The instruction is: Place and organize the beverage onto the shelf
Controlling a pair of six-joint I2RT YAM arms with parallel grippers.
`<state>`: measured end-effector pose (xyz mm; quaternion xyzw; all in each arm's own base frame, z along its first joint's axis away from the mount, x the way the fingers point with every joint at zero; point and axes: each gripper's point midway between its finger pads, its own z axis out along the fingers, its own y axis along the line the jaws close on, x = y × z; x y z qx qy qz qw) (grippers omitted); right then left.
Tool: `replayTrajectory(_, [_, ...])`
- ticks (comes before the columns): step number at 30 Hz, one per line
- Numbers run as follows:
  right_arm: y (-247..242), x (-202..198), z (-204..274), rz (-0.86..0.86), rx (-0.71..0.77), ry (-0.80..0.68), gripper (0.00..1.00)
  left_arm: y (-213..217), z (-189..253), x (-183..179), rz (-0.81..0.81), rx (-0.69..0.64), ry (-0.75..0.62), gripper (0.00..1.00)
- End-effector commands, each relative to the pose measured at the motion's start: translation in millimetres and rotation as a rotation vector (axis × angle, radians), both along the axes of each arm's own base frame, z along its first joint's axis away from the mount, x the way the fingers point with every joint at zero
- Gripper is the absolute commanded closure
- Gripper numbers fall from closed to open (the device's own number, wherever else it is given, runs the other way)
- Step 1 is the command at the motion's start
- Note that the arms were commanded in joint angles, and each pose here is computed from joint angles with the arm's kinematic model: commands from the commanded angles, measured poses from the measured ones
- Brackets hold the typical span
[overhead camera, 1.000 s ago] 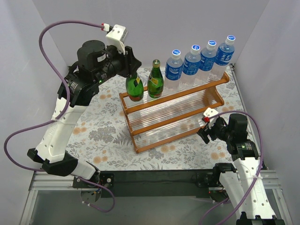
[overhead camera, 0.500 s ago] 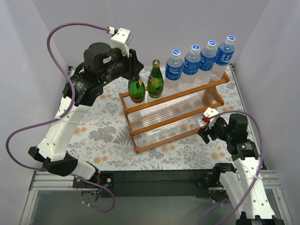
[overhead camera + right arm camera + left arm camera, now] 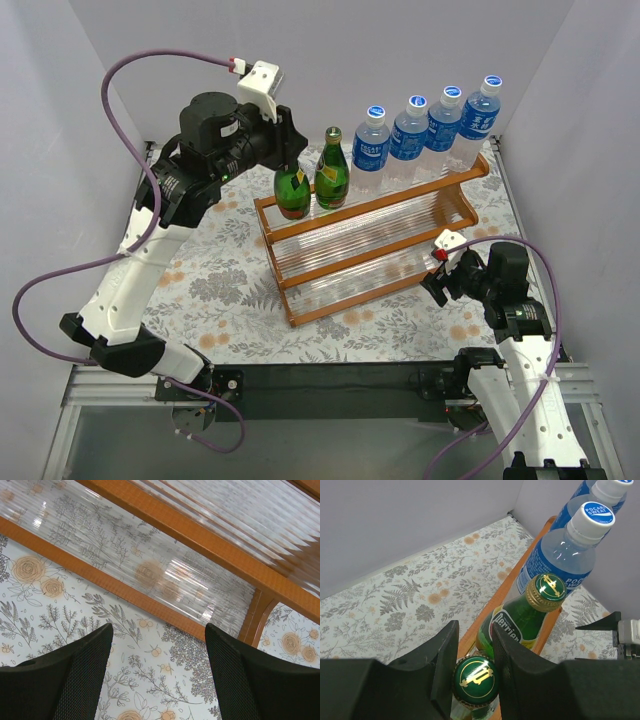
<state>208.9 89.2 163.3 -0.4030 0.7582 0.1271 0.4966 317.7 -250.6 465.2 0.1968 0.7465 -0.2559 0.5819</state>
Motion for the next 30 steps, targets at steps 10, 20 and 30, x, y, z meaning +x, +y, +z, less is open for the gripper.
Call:
replayTrajectory(10, [-1.1, 4.6, 4.3, -0.005, 0.005, -0.029, 0.20, 5.7, 33.4, -17.8, -0.013, -0.084, -0.073, 0.63])
replayTrajectory(20, [-1.3, 4.3, 4.5, -0.006, 0.007, -0.028, 0.20, 4.2, 35.8, -18.1, -0.014, -0.089, -0.074, 0.52])
replayTrajectory(30, [-1.9, 4.2, 4.8, -0.009, 0.007, -0.032, 0.20, 11.5, 63.9, -30.7, -0.018, -0.152, -0.127, 0.33])
